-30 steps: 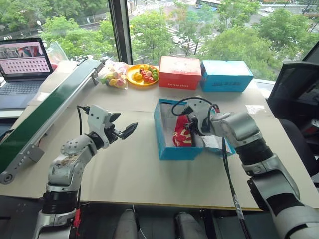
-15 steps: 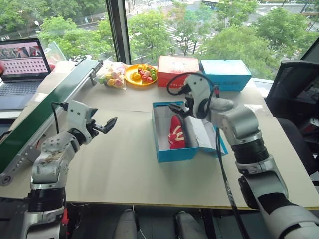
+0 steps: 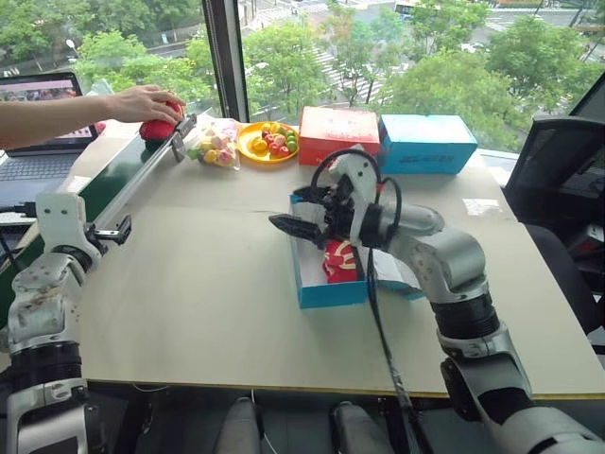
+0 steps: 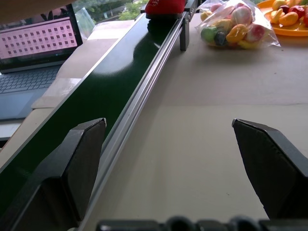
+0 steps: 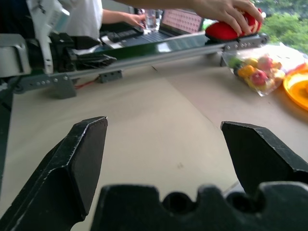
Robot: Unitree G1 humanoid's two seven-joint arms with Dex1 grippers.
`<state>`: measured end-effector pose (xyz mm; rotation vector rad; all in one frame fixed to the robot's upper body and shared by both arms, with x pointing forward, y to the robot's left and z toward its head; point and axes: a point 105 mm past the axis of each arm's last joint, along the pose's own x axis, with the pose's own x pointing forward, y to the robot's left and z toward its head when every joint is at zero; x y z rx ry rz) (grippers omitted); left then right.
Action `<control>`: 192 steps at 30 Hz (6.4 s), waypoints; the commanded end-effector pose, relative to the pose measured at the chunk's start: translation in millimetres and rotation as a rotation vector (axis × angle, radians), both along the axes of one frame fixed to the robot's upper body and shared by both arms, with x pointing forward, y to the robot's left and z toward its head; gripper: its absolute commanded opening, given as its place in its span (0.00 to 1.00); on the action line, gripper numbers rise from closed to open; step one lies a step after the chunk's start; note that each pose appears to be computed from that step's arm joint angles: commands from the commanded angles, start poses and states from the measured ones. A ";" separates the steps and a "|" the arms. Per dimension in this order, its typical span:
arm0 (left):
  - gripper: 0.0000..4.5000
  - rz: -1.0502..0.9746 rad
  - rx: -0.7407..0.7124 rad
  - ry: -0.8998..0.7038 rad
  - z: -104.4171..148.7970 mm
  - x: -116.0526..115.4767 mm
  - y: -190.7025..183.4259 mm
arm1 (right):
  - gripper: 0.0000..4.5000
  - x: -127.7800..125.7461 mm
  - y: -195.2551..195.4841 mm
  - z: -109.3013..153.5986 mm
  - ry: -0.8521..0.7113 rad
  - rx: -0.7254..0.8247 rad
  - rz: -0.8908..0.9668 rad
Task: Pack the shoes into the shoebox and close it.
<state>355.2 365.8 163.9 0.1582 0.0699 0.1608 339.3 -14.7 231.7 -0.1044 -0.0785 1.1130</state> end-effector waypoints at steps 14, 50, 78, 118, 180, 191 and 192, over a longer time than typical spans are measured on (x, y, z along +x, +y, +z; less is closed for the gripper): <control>1.00 0.034 0.002 -0.105 0.0 -3.0 41.6 | 0.99 8.8 -10.0 -2.0 -0.086 0.040 -0.116; 0.94 0.244 -0.085 0.053 17.4 -1.5 92.0 | 1.00 11.5 -15.3 -2.8 -0.022 0.072 -0.163; 0.06 -0.422 -0.092 -0.302 128.7 55.6 -106.4 | 1.00 19.3 -30.7 28.3 0.391 0.567 -0.096; 0.05 -0.854 -0.445 -0.204 121.3 -8.8 -317.6 | 0.69 39.1 -46.9 47.0 0.488 0.768 -0.149; 1.00 -0.650 0.007 -0.122 98.2 -11.4 -192.6 | 1.00 52.3 -51.4 -78.7 0.562 0.056 -0.461; 1.00 -0.680 0.040 -0.107 99.5 -8.1 -195.5 | 1.00 49.3 -58.2 -15.9 0.376 0.177 -0.367; 1.00 -0.686 0.045 -0.096 98.1 -8.1 -194.5 | 1.00 43.0 -57.5 -4.8 0.338 0.172 -0.322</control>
